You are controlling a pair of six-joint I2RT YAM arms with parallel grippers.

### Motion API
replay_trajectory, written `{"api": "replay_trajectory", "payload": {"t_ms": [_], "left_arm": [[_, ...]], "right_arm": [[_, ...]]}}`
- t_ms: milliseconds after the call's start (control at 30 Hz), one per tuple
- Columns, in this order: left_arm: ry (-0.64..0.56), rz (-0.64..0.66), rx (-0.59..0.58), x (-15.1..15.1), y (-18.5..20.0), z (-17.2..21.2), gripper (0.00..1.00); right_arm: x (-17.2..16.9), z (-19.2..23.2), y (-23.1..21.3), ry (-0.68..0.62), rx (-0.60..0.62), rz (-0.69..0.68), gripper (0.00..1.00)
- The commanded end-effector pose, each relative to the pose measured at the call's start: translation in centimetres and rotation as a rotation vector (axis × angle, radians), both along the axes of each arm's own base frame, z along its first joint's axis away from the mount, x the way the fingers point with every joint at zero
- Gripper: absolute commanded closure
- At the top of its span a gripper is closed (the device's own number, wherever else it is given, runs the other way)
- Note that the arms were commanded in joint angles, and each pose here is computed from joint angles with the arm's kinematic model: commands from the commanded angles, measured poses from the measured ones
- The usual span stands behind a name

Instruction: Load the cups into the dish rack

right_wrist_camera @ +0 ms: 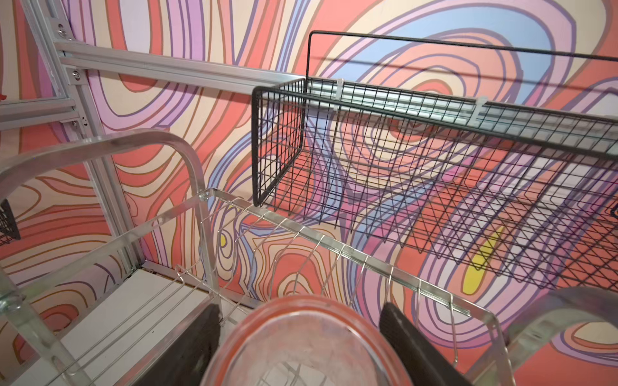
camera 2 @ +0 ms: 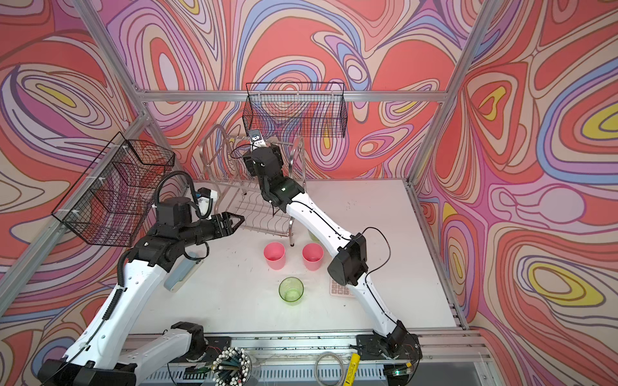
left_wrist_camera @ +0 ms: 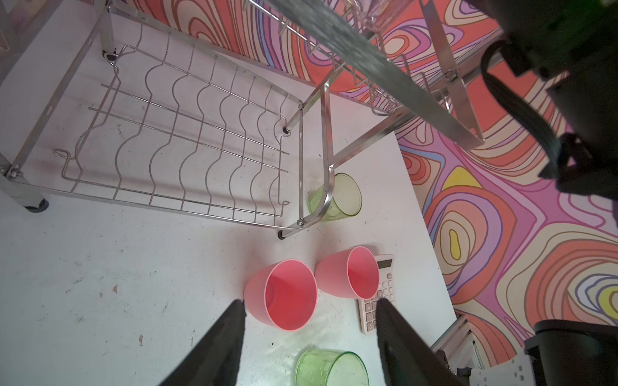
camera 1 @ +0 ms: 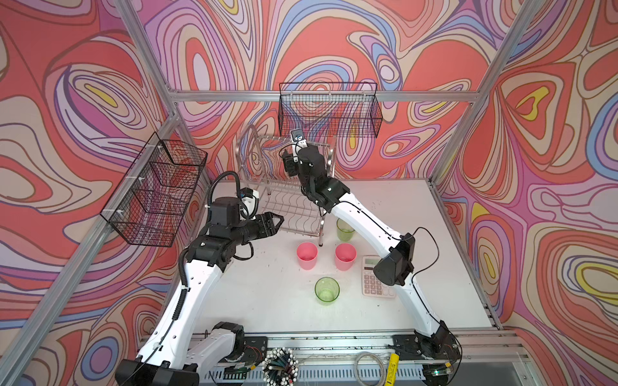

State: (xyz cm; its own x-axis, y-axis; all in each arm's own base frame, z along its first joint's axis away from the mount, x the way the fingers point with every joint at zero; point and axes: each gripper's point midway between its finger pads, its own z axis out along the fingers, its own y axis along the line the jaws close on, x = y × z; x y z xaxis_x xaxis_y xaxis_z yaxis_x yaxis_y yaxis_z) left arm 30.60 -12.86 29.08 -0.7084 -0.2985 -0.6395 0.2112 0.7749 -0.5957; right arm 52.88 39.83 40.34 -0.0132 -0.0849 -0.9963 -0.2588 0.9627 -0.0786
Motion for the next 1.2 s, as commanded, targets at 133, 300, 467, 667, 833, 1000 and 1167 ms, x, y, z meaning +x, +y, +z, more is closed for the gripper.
{"api": "replay_trajectory", "payload": {"t_ms": [133, 300, 467, 667, 833, 1000, 1167], "left_arm": [[-0.022, -0.017, -0.007, 0.1, -0.3, 0.3, 0.35], [-0.02, -0.019, -0.014, 0.3, -0.4, 0.2, 0.35], [-0.021, -0.019, -0.018, 0.4, -0.5, 0.2, 0.36], [-0.029, -0.019, -0.015, 0.4, -0.4, 0.5, 0.36], [-0.032, -0.018, -0.016, 0.3, -0.4, 0.8, 0.36], [-0.039, -0.017, -0.016, 0.2, -0.4, 1.1, 0.35], [-0.047, -0.011, -0.016, 0.1, -0.3, 1.5, 0.35]], "right_arm": [[1.5, -2.0, 0.2, 0.0, -0.006, -0.02, 0.48], [1.8, -2.7, 0.4, 0.002, -0.025, -0.023, 0.47], [2.2, -3.2, 0.0, 0.014, -0.024, -0.034, 0.46], [2.2, -3.7, -0.3, 0.032, -0.006, -0.043, 0.41], [1.9, -2.8, -0.6, 0.021, 0.005, -0.049, 0.33], [1.5, -1.3, -0.9, -0.001, 0.015, -0.045, 0.26], [1.1, -0.1, -1.2, -0.023, 0.019, -0.039, 0.21]]}}
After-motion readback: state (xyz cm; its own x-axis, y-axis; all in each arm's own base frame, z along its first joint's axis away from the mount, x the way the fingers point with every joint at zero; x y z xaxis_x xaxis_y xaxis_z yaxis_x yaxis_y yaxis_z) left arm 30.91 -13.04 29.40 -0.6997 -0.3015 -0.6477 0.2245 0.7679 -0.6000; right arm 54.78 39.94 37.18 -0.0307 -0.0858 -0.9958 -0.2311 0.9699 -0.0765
